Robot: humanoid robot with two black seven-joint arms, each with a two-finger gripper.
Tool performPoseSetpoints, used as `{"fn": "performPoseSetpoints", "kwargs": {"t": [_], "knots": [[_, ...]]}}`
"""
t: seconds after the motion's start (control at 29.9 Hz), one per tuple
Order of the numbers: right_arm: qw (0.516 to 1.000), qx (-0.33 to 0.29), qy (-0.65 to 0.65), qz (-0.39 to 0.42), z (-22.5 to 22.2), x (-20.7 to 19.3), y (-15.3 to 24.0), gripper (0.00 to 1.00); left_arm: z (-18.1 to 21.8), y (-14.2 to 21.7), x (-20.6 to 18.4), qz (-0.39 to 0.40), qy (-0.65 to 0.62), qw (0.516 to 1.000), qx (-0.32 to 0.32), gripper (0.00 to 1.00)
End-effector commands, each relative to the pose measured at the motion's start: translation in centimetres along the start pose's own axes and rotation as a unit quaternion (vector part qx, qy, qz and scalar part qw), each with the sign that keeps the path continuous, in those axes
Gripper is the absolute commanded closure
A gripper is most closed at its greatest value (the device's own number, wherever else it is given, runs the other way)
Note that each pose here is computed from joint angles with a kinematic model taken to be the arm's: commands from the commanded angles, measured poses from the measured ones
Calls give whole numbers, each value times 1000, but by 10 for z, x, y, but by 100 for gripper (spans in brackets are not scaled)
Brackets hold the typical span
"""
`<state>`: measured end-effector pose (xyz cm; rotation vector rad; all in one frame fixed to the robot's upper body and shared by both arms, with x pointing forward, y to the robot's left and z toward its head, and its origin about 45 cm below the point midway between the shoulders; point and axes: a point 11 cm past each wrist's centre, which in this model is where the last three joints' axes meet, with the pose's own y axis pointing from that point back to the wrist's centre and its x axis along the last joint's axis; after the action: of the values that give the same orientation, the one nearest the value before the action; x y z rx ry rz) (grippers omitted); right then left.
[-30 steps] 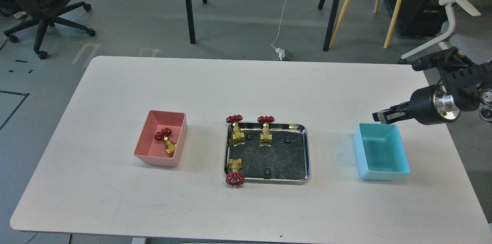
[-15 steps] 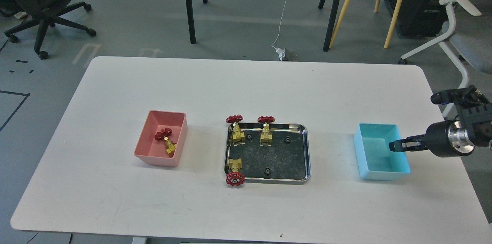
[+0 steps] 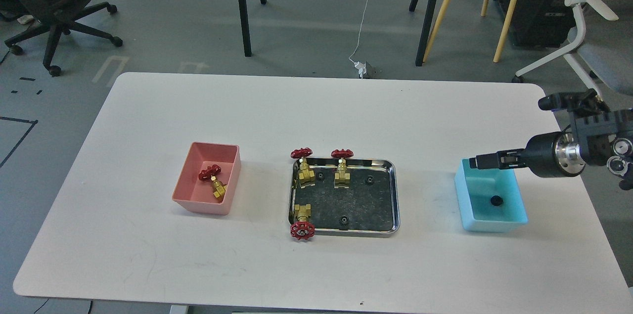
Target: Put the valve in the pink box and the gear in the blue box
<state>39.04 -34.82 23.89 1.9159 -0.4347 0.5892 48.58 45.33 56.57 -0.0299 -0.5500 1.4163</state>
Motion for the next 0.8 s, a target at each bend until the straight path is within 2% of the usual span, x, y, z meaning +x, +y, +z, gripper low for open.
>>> {"fn": "performPoseSetpoints", "kwargs": {"t": [0.0,0.07,0.2,0.37,0.47,0.63,0.77], "knots": [[992,66,-63,90,-28,59,14,20,-6,-10,-21,-17,6,1000,3,1],[980,117,-96,128,-52,86,13,20,-10,-19,-40,-34,9,999,7,1],[942,157,-209,210,-46,133,15,20,-24,-25,-64,-62,0,998,29,1],[901,203,-309,228,-63,158,-1,22,-38,-38,-113,-106,-7,993,44,1],[850,187,-380,314,-65,174,-12,22,-42,-46,-141,-120,-2,992,43,1],[751,118,-517,393,-43,184,-20,22,-43,-54,-174,-133,7,990,40,1],[719,79,-536,435,-43,183,-28,22,-43,-56,-184,-140,12,989,38,1]]}}
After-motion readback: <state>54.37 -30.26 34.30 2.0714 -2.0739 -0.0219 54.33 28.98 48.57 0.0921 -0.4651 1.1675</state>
